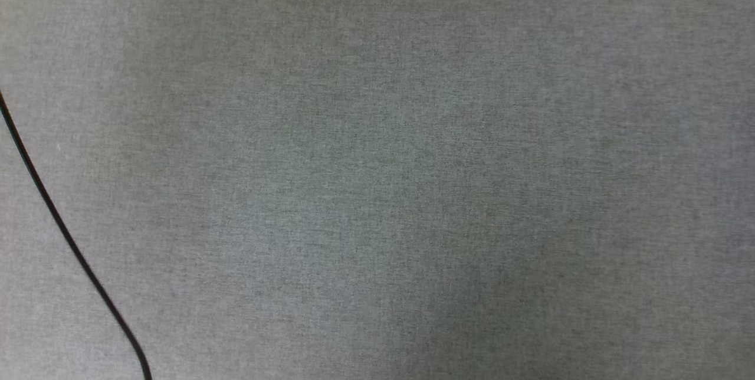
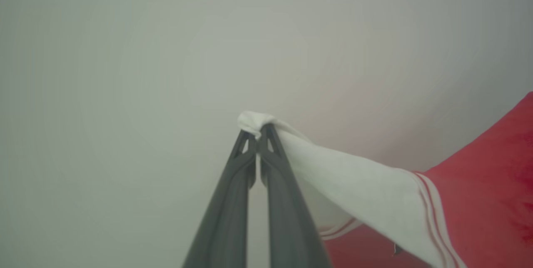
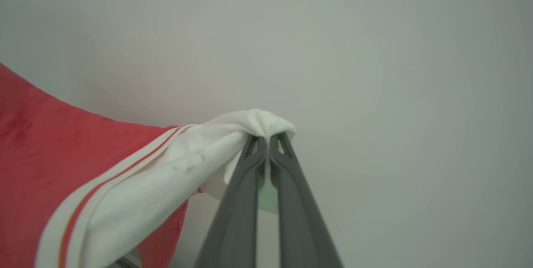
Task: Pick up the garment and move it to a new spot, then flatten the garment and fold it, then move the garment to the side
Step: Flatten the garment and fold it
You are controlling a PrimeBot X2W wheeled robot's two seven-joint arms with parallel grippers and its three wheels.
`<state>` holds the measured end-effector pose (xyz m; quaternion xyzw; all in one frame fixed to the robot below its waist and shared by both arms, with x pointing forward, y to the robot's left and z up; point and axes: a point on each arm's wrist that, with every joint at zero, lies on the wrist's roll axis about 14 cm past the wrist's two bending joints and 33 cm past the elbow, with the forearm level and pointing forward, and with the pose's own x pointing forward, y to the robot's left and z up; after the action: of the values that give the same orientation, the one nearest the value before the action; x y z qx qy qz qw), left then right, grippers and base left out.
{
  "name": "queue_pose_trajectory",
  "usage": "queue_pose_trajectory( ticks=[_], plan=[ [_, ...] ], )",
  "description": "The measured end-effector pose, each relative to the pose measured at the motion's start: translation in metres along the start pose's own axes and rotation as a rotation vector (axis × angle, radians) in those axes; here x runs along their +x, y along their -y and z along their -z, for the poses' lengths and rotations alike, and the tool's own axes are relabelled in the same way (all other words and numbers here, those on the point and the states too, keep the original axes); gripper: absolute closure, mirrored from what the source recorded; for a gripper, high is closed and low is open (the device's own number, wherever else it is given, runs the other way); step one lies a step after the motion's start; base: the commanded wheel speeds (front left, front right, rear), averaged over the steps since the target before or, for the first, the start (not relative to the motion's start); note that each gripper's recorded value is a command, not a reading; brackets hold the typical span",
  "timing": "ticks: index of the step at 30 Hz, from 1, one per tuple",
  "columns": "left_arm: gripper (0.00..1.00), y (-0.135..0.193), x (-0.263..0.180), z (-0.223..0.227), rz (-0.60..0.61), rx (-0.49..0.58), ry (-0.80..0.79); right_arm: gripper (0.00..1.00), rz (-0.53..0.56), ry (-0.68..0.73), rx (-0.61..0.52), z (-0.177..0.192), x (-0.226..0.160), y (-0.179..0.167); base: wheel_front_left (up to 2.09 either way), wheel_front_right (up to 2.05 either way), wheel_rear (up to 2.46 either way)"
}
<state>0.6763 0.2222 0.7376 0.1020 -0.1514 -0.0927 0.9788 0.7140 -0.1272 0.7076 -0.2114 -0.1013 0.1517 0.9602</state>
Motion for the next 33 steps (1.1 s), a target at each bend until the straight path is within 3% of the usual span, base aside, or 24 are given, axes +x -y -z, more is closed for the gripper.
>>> queue_pose_trajectory(
  ticks=[9, 17, 33],
  plan=[
    [1.0, 0.025, -0.056, 0.083, 0.038, -0.079, -0.123, 1.0, -0.133, -0.149, 0.08, 0.079, -0.04, -0.062, 0.0, 0.0, 0.0],
    [1.0, 0.046, -0.14, 0.122, -0.005, -0.237, -0.206, 1.0, -0.247, -0.28, 0.191, 0.128, -0.119, -0.116, 0.0, 0.0, 0.0],
    [1.0, 0.07, -0.333, 0.143, -0.105, -0.316, -0.435, 1.0, -0.314, -0.506, 0.293, 0.165, -0.3, -0.135, 0.0, 0.0, 0.0]
  ],
)
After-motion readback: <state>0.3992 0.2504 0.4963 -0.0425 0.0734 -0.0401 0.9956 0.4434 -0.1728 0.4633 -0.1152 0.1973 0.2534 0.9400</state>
